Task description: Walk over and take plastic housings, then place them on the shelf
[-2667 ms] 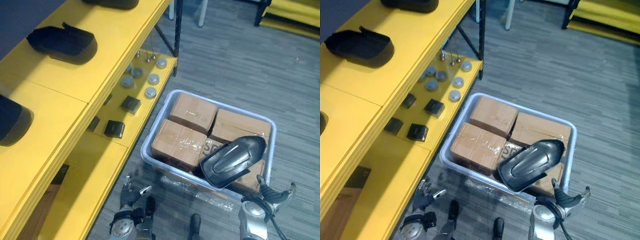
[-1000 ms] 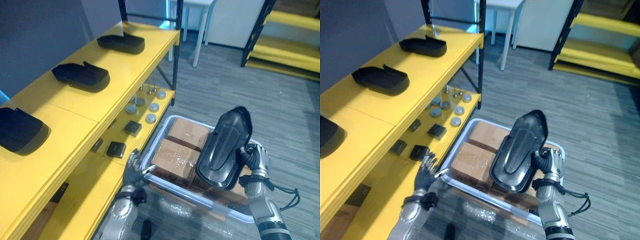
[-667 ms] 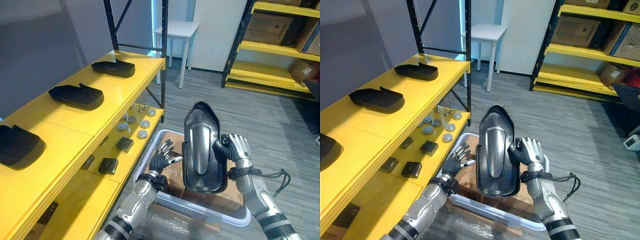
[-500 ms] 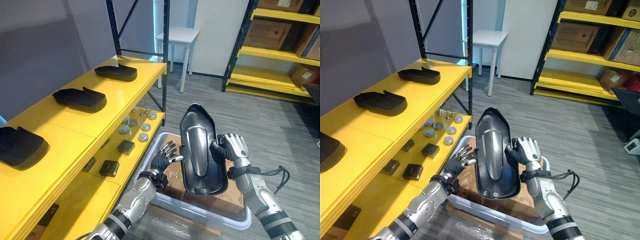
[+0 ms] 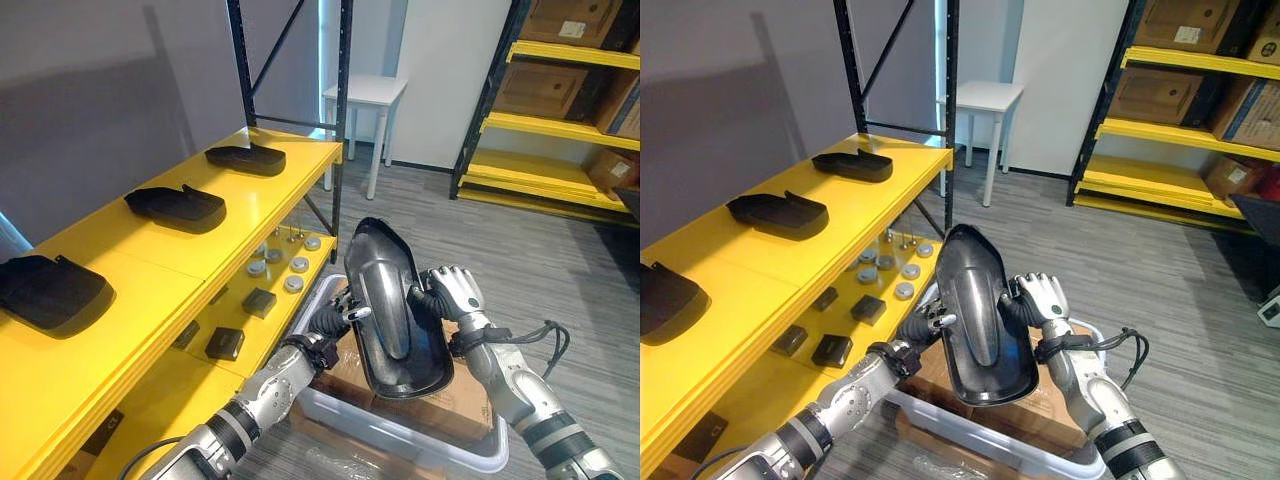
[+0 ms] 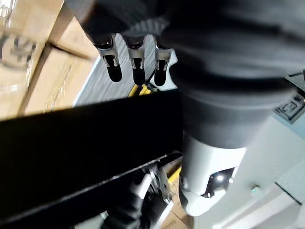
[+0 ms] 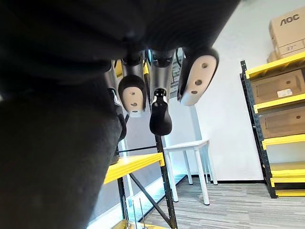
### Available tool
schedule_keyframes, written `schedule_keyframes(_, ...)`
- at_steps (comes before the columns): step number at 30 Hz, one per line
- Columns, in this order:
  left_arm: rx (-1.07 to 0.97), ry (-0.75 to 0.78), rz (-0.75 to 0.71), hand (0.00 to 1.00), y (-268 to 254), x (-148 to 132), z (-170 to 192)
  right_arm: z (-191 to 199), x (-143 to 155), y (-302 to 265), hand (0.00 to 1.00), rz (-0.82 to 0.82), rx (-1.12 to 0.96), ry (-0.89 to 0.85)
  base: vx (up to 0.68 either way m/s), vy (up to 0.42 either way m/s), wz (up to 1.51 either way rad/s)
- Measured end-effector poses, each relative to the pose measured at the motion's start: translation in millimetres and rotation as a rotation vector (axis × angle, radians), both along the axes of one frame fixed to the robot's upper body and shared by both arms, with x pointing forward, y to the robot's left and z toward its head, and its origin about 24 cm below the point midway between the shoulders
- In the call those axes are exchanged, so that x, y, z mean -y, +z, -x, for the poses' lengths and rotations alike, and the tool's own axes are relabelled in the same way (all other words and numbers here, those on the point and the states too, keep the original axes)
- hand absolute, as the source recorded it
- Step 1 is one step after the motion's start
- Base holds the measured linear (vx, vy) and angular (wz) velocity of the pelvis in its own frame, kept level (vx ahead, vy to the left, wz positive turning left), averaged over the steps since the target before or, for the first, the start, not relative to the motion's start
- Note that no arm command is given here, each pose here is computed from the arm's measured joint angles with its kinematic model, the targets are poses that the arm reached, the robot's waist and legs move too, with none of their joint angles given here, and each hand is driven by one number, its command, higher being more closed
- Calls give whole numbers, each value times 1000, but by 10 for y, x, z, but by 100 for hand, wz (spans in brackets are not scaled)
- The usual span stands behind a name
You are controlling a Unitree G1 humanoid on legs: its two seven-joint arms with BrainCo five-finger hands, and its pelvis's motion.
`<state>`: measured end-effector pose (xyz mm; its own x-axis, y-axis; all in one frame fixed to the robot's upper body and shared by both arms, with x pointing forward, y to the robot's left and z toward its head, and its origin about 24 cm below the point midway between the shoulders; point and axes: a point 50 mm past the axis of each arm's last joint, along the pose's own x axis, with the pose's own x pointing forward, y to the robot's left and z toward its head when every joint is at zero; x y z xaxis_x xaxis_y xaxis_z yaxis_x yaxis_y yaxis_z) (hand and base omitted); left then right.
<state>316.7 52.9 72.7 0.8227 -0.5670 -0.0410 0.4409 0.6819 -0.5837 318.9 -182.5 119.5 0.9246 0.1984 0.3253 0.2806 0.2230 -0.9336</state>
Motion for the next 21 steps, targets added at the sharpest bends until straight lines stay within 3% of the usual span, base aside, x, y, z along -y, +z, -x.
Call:
schedule_keyframes(3,5,-11,3,0,-2,15,16,5,-71,-102,100,10,-36,24,0,0,0)
schedule_keyframes(11,80,-61,-295,0,-187,-13,103,9,-126,-120,100,33,-30,30,0,0,0)
schedule_keyframes(15,103,-57,-370,0,-228,-14,114,17,-151,-97,100,59,-13,38,0,0,0)
schedule_keyframes(16,109,-55,-391,100,-241,-18,115,22,-163,-80,100,62,-5,43,0,0,0)
schedule_keyframes(21,108,-34,-479,100,-335,-41,125,41,-221,-65,100,85,6,59,0,0,0)
